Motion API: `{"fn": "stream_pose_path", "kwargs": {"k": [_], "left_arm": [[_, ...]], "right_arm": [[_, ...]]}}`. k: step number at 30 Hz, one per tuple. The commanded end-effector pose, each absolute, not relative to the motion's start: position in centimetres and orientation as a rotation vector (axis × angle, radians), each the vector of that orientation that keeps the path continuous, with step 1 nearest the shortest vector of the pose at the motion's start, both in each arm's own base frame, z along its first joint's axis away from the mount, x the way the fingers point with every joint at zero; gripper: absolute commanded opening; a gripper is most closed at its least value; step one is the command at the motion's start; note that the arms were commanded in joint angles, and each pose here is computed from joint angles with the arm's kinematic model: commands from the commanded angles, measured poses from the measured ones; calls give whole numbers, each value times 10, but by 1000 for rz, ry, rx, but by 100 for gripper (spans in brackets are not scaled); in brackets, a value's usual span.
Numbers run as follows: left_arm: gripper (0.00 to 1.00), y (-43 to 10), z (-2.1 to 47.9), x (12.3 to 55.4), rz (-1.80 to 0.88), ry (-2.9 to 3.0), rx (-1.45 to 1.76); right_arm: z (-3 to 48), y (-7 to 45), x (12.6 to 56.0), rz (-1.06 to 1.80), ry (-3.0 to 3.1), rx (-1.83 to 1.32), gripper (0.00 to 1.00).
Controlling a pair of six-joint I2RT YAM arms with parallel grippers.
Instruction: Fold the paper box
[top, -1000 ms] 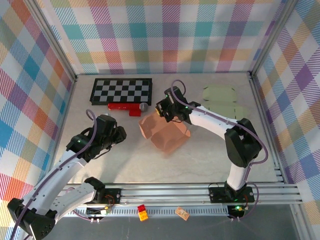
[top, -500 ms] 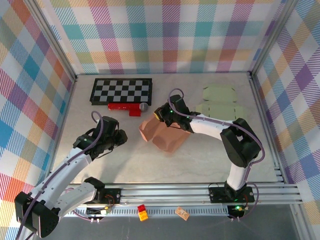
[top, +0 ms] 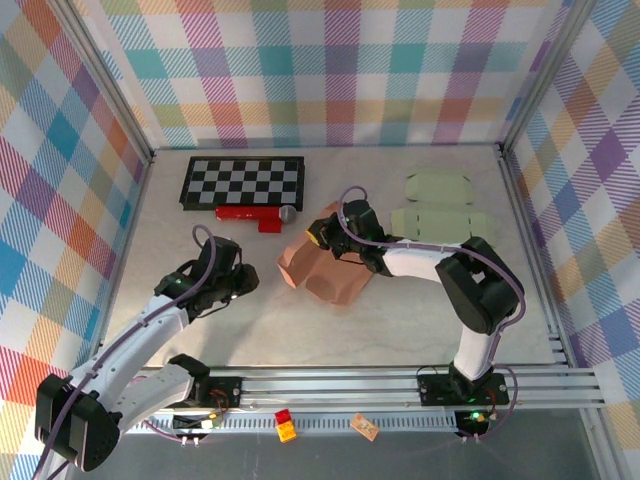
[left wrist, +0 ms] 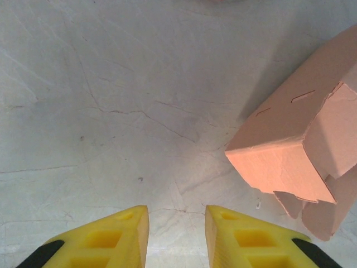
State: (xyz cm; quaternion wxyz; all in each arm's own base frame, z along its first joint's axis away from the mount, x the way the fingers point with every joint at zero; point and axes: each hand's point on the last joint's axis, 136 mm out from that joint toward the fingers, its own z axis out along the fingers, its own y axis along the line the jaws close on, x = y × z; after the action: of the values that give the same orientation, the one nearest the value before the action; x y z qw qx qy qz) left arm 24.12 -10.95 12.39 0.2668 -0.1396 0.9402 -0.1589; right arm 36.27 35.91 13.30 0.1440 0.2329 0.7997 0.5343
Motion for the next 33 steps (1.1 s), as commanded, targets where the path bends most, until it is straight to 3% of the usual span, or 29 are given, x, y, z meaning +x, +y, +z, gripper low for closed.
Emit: {"fn": "stream_pose_path", "kwargs": {"k": [1,17,33], "left_arm": [[32,-113,118,243,-448,2542,-325],[37,-155,100,271,-568,2476,-62],[41,-185,80,272,-586,2421,185]], "right_arm": [[139,364,362,1598,2270,562,0],[126,360,364,1702,2212,536,0],[132,360,364,1752,2180,540,0]]}}
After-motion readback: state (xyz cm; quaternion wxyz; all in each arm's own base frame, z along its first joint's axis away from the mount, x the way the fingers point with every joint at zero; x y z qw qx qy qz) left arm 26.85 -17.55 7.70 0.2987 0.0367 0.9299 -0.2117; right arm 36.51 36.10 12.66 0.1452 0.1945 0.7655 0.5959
